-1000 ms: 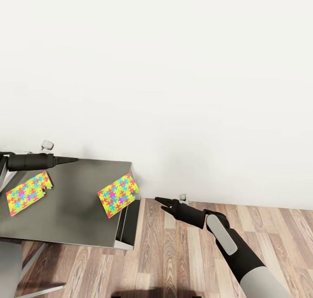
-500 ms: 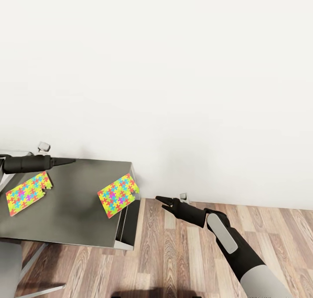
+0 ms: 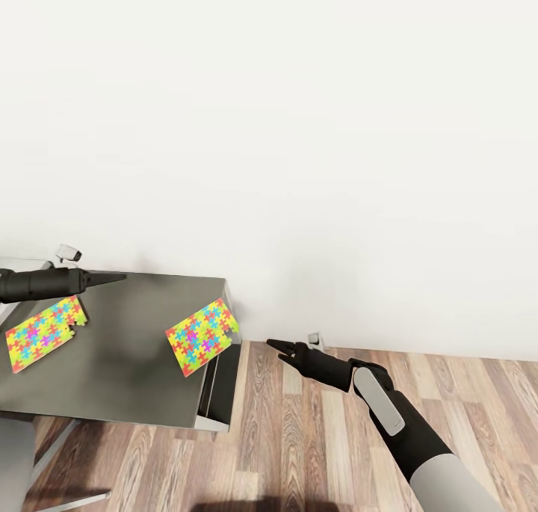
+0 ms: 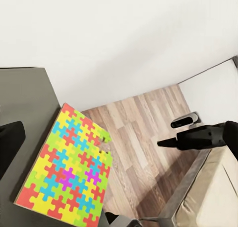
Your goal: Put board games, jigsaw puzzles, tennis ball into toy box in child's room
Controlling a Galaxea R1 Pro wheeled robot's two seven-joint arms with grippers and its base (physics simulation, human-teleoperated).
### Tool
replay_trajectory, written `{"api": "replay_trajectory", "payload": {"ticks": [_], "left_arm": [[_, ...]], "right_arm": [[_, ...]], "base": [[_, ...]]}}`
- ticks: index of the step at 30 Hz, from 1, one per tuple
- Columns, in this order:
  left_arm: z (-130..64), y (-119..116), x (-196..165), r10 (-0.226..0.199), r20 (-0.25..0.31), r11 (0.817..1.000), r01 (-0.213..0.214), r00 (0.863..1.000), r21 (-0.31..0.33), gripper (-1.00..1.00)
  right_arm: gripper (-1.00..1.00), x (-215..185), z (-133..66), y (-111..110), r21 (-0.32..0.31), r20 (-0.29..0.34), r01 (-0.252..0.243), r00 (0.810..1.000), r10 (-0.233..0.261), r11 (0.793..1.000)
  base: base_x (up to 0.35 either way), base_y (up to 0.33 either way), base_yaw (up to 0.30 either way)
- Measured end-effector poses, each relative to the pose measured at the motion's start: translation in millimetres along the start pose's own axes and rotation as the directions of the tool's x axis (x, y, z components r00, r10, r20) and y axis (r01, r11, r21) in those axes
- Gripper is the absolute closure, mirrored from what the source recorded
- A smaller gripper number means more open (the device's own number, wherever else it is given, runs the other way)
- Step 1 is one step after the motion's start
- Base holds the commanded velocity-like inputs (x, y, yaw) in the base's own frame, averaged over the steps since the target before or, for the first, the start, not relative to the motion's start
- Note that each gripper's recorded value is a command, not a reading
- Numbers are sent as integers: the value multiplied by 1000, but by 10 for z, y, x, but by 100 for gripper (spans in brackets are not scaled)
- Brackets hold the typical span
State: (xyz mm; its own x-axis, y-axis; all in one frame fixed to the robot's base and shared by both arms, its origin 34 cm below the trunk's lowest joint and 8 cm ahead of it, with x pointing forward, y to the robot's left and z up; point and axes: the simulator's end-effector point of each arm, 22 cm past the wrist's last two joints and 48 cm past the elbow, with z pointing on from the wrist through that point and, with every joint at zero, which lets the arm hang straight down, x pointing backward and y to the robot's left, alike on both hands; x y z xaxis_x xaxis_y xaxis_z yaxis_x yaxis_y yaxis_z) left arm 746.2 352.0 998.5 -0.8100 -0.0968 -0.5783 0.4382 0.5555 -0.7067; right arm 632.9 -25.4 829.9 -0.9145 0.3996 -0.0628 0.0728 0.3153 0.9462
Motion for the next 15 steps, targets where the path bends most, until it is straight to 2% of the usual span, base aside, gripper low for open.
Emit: {"api": "replay_trajectory", "payload": {"ticks": [15], "left_arm": [[27, 109, 50, 3, -2, 1000, -3, 1000, -5, -100]], "right_arm": [[-100, -87, 80, -122, 4, 23, 15, 1000, -15, 1000]], "base": [[0, 0, 0]]}}
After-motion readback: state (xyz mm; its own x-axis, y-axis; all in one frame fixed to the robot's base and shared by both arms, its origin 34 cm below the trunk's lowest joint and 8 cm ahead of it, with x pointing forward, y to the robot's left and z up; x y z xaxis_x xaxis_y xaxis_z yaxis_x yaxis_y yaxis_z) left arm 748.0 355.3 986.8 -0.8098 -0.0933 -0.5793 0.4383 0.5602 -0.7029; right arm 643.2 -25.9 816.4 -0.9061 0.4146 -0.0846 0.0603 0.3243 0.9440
